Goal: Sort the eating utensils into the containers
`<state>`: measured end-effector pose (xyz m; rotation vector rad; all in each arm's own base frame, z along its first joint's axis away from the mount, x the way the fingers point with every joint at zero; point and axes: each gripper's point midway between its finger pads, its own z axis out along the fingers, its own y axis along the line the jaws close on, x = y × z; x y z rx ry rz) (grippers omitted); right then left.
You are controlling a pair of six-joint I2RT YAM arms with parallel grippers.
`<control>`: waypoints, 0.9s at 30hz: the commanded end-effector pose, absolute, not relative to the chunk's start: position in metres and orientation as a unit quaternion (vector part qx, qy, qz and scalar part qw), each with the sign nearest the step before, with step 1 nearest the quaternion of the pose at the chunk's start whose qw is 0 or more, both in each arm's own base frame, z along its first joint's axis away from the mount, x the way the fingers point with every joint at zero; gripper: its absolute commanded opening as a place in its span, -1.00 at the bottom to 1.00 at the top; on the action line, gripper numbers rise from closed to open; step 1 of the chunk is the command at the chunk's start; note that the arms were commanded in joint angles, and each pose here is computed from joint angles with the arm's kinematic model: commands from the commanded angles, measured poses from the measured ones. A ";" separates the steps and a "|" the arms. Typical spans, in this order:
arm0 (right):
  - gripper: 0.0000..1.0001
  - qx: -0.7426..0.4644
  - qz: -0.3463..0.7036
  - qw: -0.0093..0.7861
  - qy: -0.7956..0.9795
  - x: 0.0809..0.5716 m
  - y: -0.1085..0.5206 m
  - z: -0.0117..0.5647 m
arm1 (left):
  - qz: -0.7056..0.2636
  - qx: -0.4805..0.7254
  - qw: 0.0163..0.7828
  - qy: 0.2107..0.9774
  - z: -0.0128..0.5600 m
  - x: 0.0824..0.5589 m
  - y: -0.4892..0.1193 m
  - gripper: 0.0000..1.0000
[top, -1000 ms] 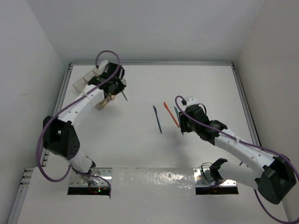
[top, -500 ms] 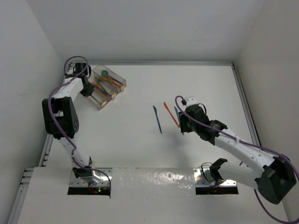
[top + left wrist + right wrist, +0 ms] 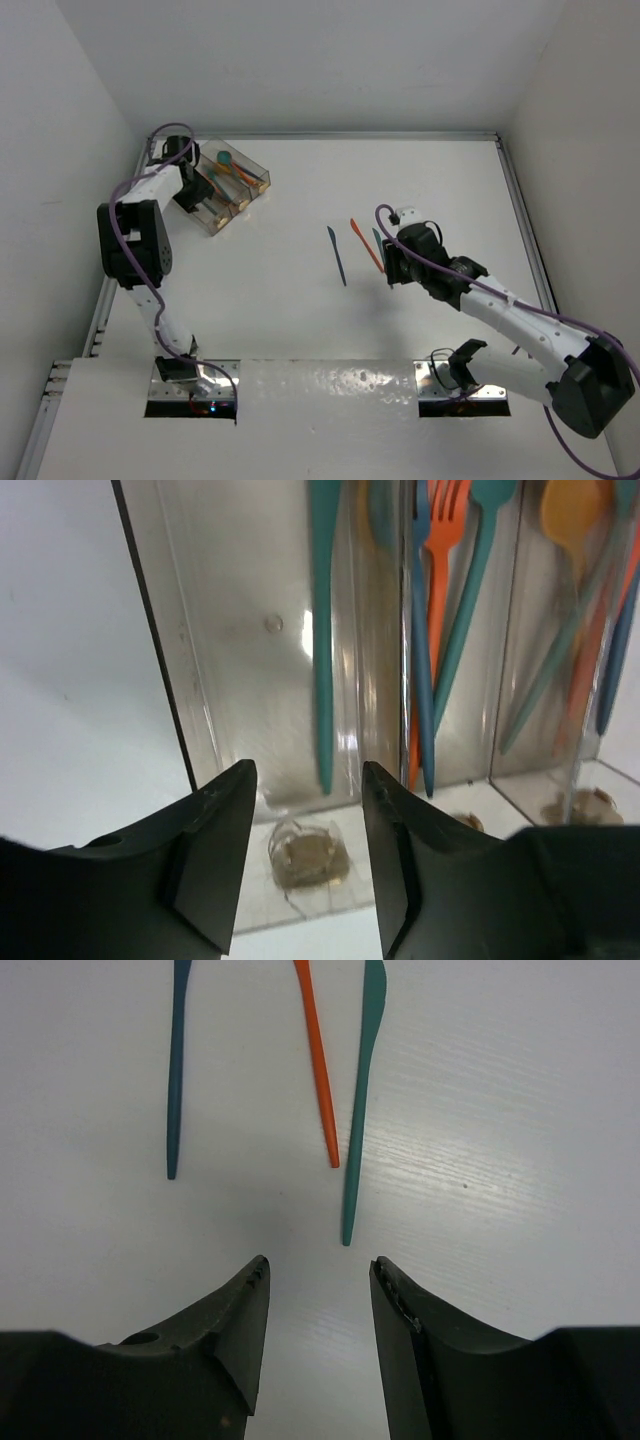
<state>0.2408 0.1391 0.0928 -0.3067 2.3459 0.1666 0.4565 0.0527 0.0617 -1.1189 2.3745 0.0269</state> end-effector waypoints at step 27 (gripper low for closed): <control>0.00 -0.059 0.048 0.436 0.897 0.250 0.122 0.128 | -0.084 -0.049 0.208 0.973 0.044 0.320 -0.328 -0.09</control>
